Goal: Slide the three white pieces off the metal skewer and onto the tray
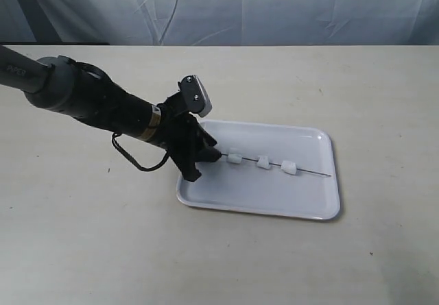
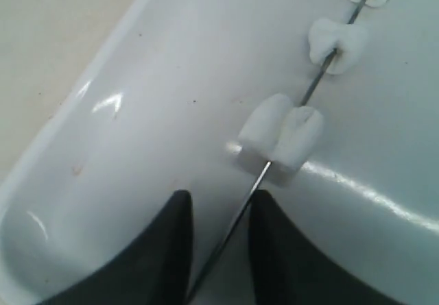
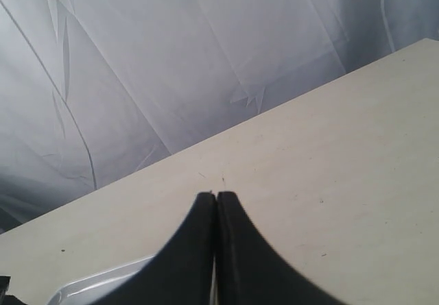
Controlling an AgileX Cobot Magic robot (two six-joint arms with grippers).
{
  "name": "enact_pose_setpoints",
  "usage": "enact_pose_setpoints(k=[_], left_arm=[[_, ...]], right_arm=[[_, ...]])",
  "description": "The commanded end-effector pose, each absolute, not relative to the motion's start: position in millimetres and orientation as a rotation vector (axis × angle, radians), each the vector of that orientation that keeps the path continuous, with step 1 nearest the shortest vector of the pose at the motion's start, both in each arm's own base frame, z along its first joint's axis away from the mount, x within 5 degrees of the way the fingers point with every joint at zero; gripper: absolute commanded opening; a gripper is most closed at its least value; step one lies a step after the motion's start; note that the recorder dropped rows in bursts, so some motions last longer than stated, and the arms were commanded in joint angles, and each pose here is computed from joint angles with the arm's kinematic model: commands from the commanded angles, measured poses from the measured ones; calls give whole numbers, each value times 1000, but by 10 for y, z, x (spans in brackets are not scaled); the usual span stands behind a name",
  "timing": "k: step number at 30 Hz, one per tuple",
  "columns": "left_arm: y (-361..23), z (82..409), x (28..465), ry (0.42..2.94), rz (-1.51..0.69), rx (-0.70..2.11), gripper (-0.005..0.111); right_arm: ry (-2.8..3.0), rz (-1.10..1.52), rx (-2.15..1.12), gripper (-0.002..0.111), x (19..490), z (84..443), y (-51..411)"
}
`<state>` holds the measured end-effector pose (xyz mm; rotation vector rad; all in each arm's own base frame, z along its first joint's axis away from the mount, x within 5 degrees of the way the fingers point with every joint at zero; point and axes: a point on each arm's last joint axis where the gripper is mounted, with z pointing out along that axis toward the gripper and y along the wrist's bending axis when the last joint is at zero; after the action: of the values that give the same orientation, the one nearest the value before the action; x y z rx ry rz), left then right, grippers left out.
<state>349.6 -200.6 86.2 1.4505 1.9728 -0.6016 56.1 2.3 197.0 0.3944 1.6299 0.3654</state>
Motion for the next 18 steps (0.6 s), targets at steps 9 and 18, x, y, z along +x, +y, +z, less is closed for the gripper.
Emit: enact_pose_setpoints(k=[9,18], left_arm=[[-1945,1047,3541,2198,-588,1133,0],[-2070,1894,3287,2202,-1071,870,0]], right_arm=[[1621,399,424,-1,562,1972,28],[1553,651,603,-1,563,2003,71]])
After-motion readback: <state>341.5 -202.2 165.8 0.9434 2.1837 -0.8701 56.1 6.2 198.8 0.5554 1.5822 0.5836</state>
